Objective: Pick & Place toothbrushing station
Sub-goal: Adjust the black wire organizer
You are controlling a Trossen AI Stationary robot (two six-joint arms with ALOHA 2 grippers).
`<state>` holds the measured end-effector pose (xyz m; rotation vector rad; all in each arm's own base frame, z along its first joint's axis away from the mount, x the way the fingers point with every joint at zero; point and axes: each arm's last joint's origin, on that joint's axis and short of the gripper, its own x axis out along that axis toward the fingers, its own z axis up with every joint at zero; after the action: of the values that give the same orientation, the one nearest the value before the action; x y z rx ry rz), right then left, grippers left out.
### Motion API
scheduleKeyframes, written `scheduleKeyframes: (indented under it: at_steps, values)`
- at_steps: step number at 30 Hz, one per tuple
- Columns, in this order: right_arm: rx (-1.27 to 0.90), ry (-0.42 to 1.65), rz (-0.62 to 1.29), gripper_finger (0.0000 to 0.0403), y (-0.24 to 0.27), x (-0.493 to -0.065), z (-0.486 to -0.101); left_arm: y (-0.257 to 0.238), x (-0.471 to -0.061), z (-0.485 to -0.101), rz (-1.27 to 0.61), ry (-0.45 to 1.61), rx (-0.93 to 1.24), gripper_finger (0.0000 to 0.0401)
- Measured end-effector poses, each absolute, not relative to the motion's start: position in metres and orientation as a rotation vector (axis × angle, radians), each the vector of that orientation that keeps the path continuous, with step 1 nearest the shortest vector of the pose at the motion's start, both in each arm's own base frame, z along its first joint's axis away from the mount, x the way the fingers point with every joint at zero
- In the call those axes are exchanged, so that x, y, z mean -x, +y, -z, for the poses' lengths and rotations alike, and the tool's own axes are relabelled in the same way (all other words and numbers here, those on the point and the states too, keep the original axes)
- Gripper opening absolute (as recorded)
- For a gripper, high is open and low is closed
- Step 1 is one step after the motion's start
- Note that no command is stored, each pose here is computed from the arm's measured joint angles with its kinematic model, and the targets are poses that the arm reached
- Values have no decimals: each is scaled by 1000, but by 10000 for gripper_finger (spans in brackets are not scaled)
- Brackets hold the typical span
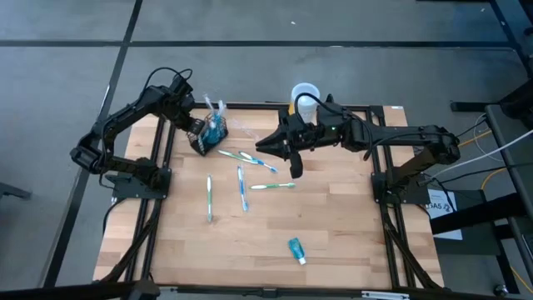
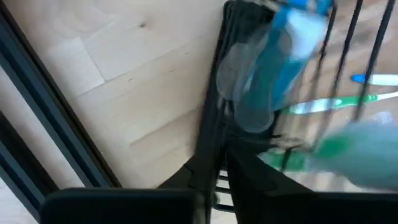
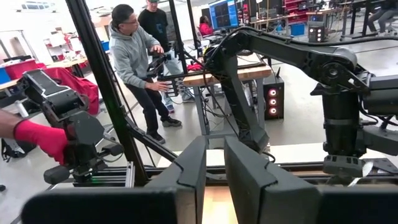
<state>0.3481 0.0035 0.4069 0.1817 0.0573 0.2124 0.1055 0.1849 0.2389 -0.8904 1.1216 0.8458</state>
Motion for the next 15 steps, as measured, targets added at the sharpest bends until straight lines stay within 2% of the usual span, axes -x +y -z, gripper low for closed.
scheduleKeyframes:
  at_steps: [8, 15]
  values:
    - [-180, 57, -203, 60, -1, -348, -407, 180, -105, -243, -829, 1122, 855, 87]
    - [-181, 56, -193, 60, -4, -348, -407, 171, -100, -256, -858, 1068, 812, 99]
